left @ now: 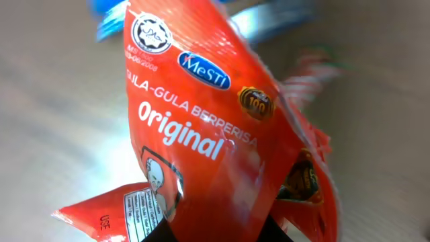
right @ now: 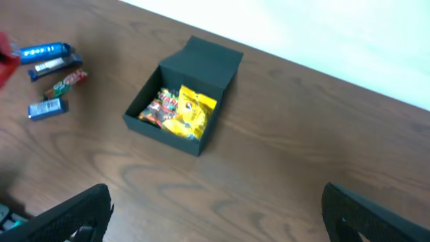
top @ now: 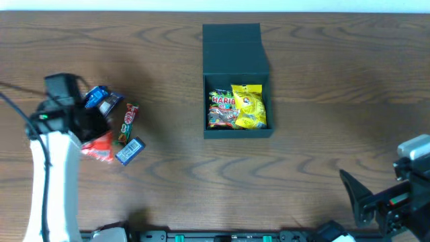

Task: Pack container
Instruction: 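Carry the red bag toward the black box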

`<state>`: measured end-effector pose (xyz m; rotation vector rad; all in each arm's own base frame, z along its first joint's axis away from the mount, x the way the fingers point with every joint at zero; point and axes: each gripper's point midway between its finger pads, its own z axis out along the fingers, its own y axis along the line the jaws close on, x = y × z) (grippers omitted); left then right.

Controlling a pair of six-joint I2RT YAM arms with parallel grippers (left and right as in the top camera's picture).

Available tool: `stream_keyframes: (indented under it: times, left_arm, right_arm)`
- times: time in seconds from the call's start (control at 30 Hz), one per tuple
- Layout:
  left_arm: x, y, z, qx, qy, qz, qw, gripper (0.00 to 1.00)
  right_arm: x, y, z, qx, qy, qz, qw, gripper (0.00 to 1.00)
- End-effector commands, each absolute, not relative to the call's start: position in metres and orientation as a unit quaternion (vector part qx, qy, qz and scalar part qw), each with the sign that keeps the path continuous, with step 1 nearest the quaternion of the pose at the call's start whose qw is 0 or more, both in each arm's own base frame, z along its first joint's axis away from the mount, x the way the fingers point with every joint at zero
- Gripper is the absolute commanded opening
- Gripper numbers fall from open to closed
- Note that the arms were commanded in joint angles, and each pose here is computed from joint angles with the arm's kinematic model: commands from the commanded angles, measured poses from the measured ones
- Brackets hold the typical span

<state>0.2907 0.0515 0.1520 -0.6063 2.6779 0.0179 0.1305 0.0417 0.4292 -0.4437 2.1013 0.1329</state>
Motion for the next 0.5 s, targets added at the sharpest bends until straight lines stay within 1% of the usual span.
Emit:
stream_keyframes:
  times: [0.0,0.1,0.2,0.33,0.47]
  left_arm:
    - [0.307,-0.012,0.177,-0.161,0.953,-0.061,0.248,0.07]
    - [0.326,-0.080,0.193,-0.133,0.939,-0.122,0.292,0.06]
    - [0.336,-0.140,0.197,-0.088,0.933,-0.166,0.308,0.06]
    - [0.348,-0.187,0.192,-0.062,0.938,-0.179,0.289,0.06]
    - [0.366,-0.219,0.192,-0.069,0.945,-0.185,0.262,0.06]
  right_arm:
    - [0.133,0.044,0.432,-0.187,0.856,0.054,0.479,0.99]
    - [0.133,0.044,0.432,-0.187,0.856,0.054,0.480,0.99]
    - [0.133,0.044,0.432,-0.185,0.856,0.056,0.479,0.99]
    - [0.133,0.044,0.432,-0.175,0.858,0.061,0.479,0.99]
    - [0.133,0.044,0.432,-0.165,0.860,0.066,0.478,0.99]
